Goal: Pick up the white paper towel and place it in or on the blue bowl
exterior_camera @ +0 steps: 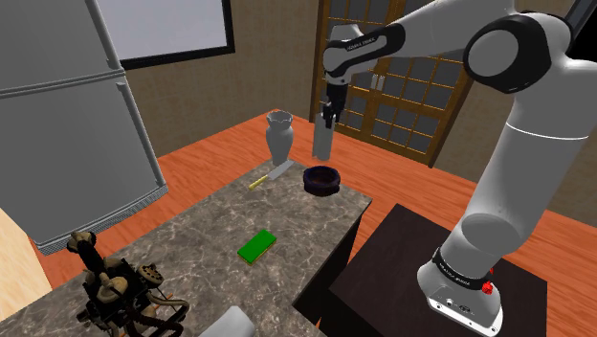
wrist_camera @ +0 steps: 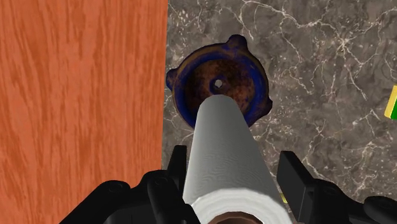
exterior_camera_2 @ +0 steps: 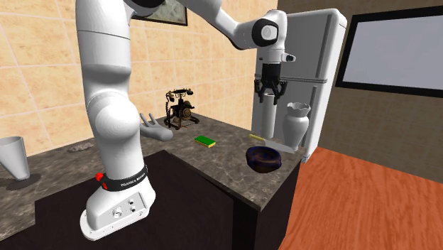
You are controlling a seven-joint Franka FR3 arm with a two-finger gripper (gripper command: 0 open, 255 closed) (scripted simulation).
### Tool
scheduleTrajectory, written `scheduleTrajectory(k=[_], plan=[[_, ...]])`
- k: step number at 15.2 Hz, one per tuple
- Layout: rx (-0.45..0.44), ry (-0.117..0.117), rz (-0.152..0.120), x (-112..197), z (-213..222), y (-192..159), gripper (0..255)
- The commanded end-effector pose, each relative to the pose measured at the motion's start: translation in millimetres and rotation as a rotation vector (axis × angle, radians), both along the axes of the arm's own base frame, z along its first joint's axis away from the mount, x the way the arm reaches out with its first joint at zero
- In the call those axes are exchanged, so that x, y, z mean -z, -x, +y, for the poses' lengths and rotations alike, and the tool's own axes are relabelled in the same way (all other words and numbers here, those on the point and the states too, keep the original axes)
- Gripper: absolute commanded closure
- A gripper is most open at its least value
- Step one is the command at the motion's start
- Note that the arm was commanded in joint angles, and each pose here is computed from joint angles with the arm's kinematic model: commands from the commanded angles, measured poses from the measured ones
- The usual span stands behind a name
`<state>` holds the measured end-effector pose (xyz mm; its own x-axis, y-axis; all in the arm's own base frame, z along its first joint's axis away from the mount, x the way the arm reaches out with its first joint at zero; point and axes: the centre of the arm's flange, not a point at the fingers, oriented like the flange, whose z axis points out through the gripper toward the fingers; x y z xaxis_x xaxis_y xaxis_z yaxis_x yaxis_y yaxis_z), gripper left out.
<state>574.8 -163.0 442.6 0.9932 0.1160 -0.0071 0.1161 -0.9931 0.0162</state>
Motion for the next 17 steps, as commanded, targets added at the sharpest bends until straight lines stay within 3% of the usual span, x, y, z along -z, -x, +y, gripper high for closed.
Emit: scheduleTrajectory(k=[1,15,17], plan=[[0.000,0.000,-0.001,10,0,0,255],[0.000,0.000,-0.001,86,0,0,255],[0.000,0.000,-0.001,86,0,0,255]])
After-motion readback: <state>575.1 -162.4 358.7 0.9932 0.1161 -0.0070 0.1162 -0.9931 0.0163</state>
